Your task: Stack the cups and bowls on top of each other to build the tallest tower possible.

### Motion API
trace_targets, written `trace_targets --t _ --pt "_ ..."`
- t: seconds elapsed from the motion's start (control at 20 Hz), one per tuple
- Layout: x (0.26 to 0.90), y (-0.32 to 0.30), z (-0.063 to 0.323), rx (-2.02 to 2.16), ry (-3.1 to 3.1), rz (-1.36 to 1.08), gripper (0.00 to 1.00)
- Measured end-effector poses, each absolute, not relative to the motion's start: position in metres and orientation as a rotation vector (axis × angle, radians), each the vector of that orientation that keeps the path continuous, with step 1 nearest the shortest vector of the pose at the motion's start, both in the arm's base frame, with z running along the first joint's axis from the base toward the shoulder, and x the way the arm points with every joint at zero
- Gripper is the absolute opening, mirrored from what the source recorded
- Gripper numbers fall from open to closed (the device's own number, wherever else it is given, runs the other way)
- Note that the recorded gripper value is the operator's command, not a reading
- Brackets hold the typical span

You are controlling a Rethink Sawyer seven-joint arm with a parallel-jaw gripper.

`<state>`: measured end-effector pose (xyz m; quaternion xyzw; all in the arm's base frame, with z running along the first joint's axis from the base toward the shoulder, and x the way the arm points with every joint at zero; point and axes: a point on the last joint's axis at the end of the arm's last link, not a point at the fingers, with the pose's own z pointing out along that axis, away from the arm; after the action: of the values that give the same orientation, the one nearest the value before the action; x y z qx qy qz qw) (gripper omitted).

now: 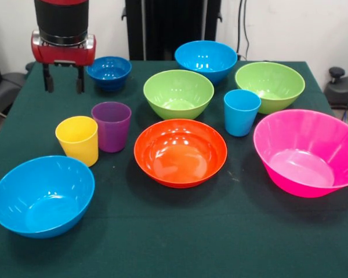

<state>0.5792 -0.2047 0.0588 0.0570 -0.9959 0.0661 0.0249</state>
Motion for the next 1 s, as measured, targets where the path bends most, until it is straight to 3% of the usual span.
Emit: trace_targets --t 1.0 --pt "0.61 -0.186 0.044 0.228 -3.039 0.24 1.0"
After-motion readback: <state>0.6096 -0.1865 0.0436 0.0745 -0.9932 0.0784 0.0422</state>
